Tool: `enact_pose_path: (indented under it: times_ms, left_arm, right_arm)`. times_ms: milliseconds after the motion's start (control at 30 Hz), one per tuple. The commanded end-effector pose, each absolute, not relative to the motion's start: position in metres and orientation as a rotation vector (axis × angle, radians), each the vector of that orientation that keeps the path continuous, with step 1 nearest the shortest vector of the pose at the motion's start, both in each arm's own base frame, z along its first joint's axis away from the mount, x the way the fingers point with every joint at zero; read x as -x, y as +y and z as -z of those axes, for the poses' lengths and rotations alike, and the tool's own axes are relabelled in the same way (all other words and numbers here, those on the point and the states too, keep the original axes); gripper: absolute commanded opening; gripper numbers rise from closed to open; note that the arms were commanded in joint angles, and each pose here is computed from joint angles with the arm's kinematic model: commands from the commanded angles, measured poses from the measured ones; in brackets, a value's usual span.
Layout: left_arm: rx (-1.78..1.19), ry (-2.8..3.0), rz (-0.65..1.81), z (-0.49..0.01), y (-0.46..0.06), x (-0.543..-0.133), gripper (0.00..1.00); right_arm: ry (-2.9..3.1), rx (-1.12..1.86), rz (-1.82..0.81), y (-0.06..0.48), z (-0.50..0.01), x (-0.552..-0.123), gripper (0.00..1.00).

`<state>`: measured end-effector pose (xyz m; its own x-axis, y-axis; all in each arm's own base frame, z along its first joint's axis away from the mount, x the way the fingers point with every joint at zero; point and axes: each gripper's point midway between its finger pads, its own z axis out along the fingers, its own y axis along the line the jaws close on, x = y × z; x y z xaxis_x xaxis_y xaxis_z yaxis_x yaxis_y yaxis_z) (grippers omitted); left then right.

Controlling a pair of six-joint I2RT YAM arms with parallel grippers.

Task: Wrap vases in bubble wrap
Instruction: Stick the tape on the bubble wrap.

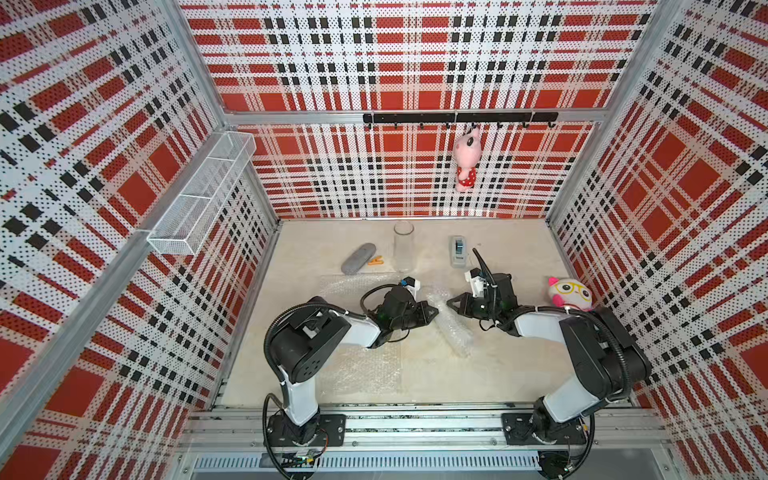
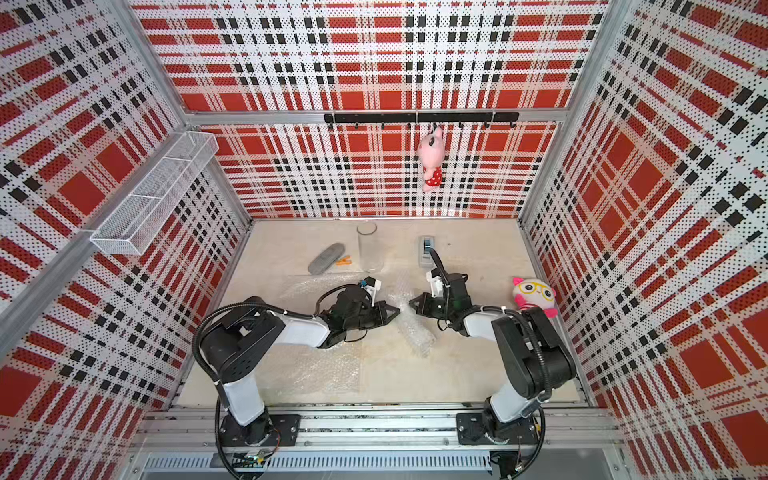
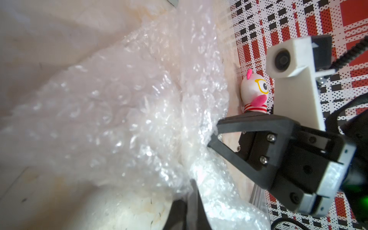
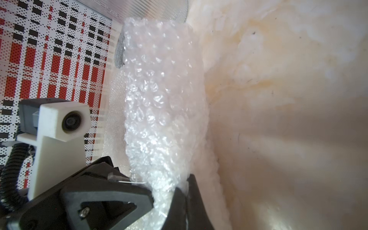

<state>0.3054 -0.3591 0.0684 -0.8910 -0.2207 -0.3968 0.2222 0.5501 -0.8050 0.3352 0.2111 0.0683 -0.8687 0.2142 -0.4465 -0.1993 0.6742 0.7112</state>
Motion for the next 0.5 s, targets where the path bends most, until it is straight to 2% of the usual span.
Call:
enact_pose_path:
  times_ms: [0,67,100,167,200,267,333,400,467]
  left_arm:
    - [-0.038,2.342,1.336,-0.069,-0.375,-0.301,0.0]
    - [-0.04,2.336,1.34,-0.072,-0.377,-0.301,0.0]
    - [-0.038,2.335,1.338,-0.072,-0.376,-0.302,0.0]
    - [-0.033,2.337,1.332,-0.072,-0.375,-0.302,0.07]
    - [-0.032,2.336,1.331,-0.073,-0.375,-0.303,0.13]
    - [-0.034,2.334,1.328,-0.075,-0.374,-0.303,0.21]
    - [-0.032,2.333,1.321,-0.077,-0.373,-0.304,0.29]
    - [-0.031,2.33,1.314,-0.079,-0.372,-0.305,0.43]
    - [-0.034,2.329,1.303,-0.082,-0.371,-0.306,0.53]
  right_arm:
    - [2.459,0.068,-1.082,0.215,-0.073,-0.317,0.06]
    - [2.475,0.111,-0.968,0.206,-0.081,-0.319,0.39]
    - [2.479,0.13,-0.903,0.2,-0.087,-0.321,0.51]
    - [2.485,0.149,-0.815,0.191,-0.097,-0.323,0.71]
    - [2.483,0.162,-0.785,0.188,-0.102,-0.323,0.78]
    - [2.478,0.175,-0.756,0.184,-0.108,-0.323,0.87]
    - [2.484,0.177,-0.745,0.183,-0.109,-0.321,0.92]
    - [2.493,0.188,-0.749,0.184,-0.107,-0.32,0.99]
    - [2.508,0.203,-0.766,0.188,-0.102,-0.318,1.0]
